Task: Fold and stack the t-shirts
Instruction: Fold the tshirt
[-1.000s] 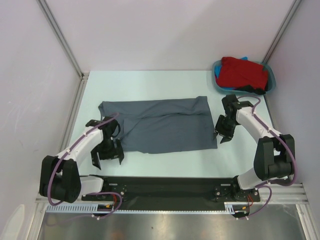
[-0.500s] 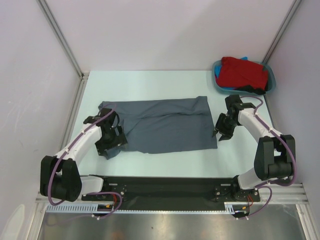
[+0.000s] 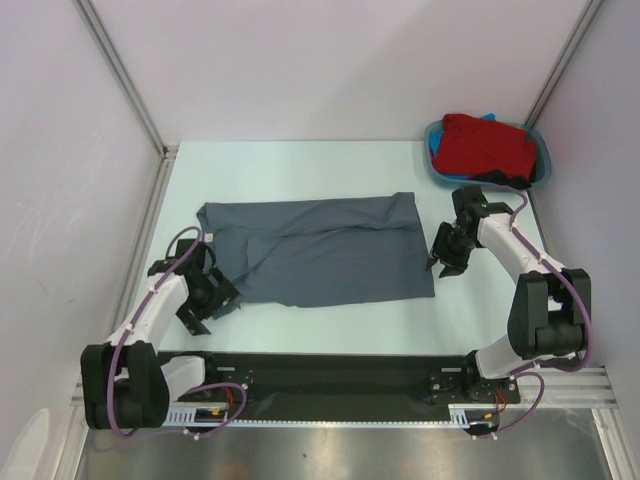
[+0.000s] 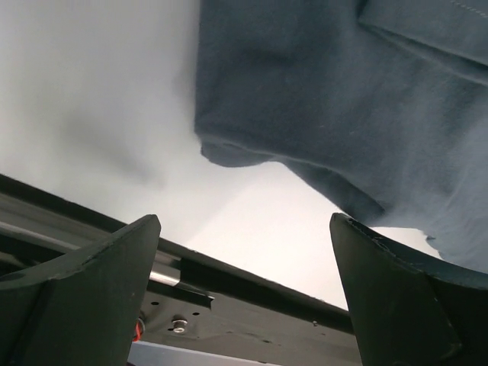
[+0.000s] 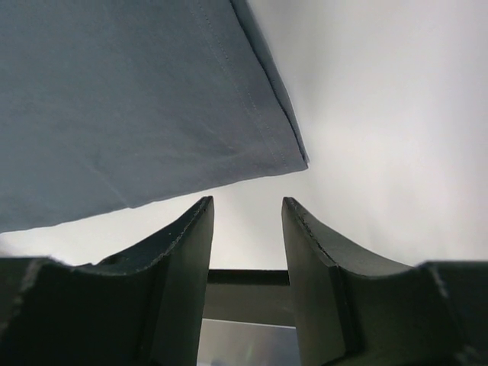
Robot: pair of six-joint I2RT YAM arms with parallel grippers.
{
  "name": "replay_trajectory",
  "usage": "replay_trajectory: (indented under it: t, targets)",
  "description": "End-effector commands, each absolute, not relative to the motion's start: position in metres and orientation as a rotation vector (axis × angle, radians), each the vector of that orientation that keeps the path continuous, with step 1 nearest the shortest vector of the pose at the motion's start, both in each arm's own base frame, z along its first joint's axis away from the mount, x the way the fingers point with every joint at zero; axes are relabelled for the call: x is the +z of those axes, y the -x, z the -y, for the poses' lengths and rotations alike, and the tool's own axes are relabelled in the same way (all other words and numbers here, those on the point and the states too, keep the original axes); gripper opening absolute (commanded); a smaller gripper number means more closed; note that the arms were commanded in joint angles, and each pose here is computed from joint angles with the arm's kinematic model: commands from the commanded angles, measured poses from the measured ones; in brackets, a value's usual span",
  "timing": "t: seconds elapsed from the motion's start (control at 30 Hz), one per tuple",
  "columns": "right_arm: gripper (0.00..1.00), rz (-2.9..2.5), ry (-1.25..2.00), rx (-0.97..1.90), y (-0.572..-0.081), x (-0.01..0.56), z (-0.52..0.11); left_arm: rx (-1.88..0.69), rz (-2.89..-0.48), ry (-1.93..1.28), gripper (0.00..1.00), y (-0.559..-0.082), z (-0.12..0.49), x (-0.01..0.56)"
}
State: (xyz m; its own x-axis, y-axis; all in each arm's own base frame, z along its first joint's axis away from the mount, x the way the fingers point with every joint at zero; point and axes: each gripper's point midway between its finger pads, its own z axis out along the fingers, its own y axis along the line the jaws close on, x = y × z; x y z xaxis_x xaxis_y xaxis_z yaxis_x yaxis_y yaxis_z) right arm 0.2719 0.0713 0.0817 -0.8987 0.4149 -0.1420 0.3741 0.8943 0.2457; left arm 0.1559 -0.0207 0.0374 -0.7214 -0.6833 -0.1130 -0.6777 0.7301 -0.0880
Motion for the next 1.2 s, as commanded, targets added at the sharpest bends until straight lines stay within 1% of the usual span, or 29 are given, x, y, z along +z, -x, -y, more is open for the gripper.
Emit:
replay_trajectory:
  t: [0.0,0.07,0.17,0.27,0.47,0.5,0.57,0.6,0.77,0.8,0.87,0.9,0.97,1.0,1.1,1.17]
  targets:
    - [0.47,-2.855,-0.563,0.312,-0.280,0.089,-0.068,-0.144,-2.732,1.142,1.00,-0.169,0.027,0.038]
    - [0.47,-2.855,-0.560,0.312,-0.280,0.090,-0.066,-0.150,-2.744,1.138,0.99,-0.171,0.027,0.034]
    - [0.47,-2.858,-0.563,0.313,-0.280,0.088,-0.064,-0.146,-2.752,1.120,0.96,-0.177,0.027,0.032]
    - [0.47,-2.857,-0.564,0.313,-0.281,0.088,-0.062,-0.145,-2.740,1.115,0.90,-0.184,0.026,0.029]
    - [0.47,-2.859,-0.574,0.313,-0.281,0.087,-0.060,-0.109,-2.739,1.119,0.84,-0.191,0.021,0.024]
    - [0.47,-2.860,-0.574,0.315,-0.281,0.087,-0.059,-0.103,-2.732,1.117,0.79,-0.193,0.020,0.024]
    - [0.47,-2.860,-0.579,0.311,-0.282,0.086,-0.058,-0.101,-2.737,1.116,0.73,-0.194,0.020,0.025]
    - [0.47,-2.862,-0.580,0.311,-0.282,0.085,-0.058,-0.062,-2.724,1.118,0.63,-0.196,0.015,0.025]
    - [0.47,-2.866,-0.585,0.316,-0.282,0.083,-0.059,-0.006,-2.723,1.108,0.37,-0.200,0.008,0.026]
    - [0.47,-2.865,-0.587,0.314,-0.282,0.083,-0.059,-0.003,-2.720,1.105,0.26,-0.201,0.007,0.027]
    - [0.47,-2.868,-0.598,0.312,-0.282,0.081,-0.058,0.011,-2.718,1.097,0.18,-0.203,0.005,0.028]
    - [0.47,-2.869,-0.600,0.312,-0.281,0.081,-0.058,0.010,-2.715,1.089,0.11,-0.205,0.005,0.030]
    - [0.47,-2.870,-0.609,0.316,-0.281,0.080,-0.059,0.019,-2.715,1.078,0.10,-0.206,0.004,0.031]
    - [0.47,-2.875,-0.610,0.320,-0.280,0.079,-0.060,0.015,-2.708,1.073,0.06,-0.209,0.003,0.032]
    - [0.47,-2.901,-0.629,0.333,-0.276,0.074,-0.062,0.019,-2.716,1.048,0.00,-0.211,0.002,0.034]
    - [0.46,-2.919,-0.637,0.328,-0.274,0.070,-0.063,0.016,-2.721,1.028,0.00,-0.213,0.003,0.035]
